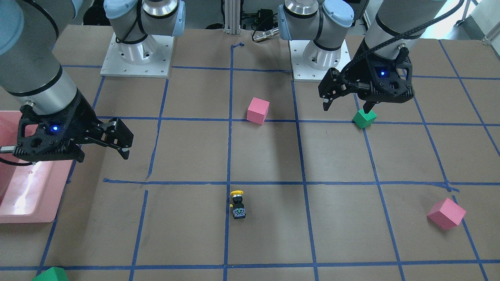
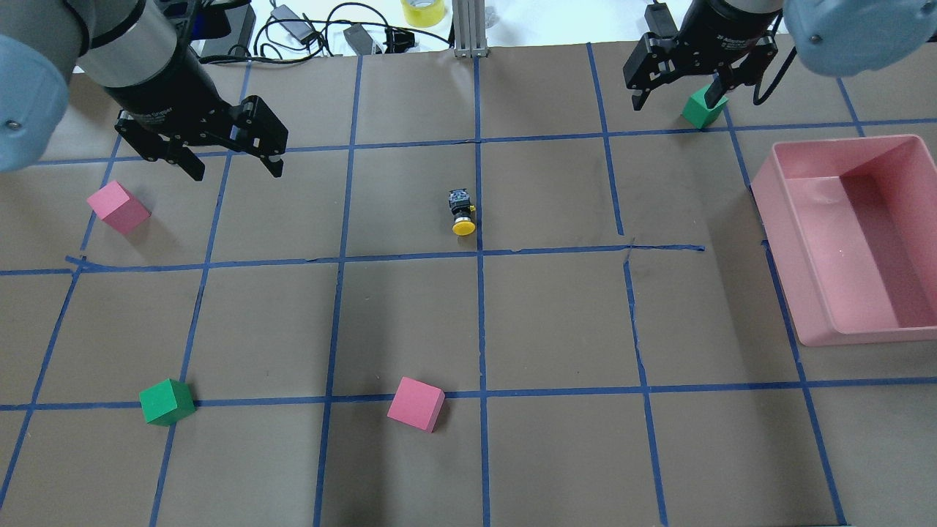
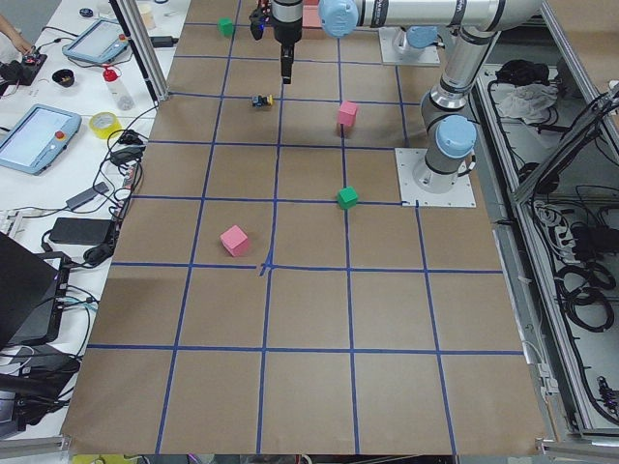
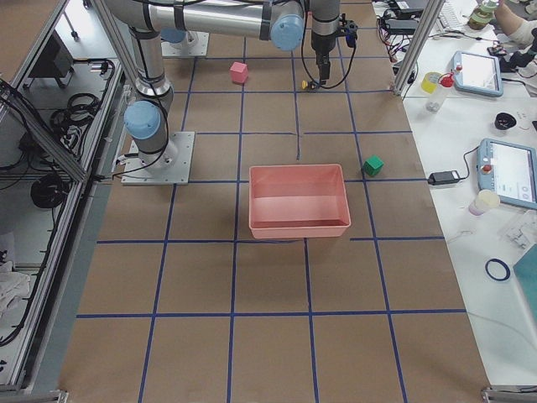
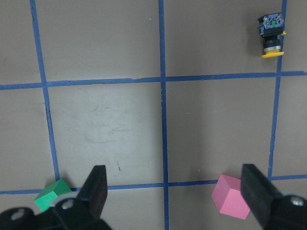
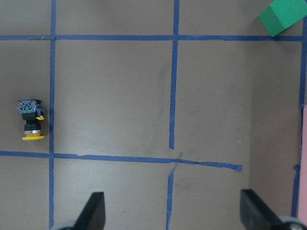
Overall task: Align button upright
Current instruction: 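Raise the right gripper and withdraw it toward the green cube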
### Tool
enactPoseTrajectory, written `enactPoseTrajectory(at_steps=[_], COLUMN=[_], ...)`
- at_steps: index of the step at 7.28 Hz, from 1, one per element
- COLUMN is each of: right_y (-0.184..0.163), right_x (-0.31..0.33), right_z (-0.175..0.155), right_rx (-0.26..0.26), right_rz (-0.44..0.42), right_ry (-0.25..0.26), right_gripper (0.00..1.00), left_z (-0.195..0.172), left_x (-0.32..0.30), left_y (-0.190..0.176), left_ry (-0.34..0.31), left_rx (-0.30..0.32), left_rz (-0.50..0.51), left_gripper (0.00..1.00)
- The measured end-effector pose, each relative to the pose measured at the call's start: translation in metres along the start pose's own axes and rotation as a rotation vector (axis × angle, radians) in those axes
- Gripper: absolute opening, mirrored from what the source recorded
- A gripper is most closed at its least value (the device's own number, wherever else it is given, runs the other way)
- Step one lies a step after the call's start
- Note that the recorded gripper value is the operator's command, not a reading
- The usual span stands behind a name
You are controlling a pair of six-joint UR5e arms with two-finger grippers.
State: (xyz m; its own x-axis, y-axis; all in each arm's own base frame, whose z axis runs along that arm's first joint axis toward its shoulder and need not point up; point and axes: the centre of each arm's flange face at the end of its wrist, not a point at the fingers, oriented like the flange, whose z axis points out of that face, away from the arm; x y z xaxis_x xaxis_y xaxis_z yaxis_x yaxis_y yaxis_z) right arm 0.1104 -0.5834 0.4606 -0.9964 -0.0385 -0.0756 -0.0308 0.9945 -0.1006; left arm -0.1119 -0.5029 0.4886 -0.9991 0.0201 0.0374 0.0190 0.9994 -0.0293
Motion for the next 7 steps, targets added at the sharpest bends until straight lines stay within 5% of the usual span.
enactPoseTrajectory(at_steps=[7], right_y=[0.023], right_x=[-0.001], right_z=[-0.020], right_rx=[-0.023], right_rz=[0.013], right_ry=[0.002], right_gripper=[1.00], left_z=[0.000], left_x=[0.000], left_y=[0.000], left_ry=[-0.001], left_rx=[0.000], left_rz=[-0.002], left_gripper=[1.00])
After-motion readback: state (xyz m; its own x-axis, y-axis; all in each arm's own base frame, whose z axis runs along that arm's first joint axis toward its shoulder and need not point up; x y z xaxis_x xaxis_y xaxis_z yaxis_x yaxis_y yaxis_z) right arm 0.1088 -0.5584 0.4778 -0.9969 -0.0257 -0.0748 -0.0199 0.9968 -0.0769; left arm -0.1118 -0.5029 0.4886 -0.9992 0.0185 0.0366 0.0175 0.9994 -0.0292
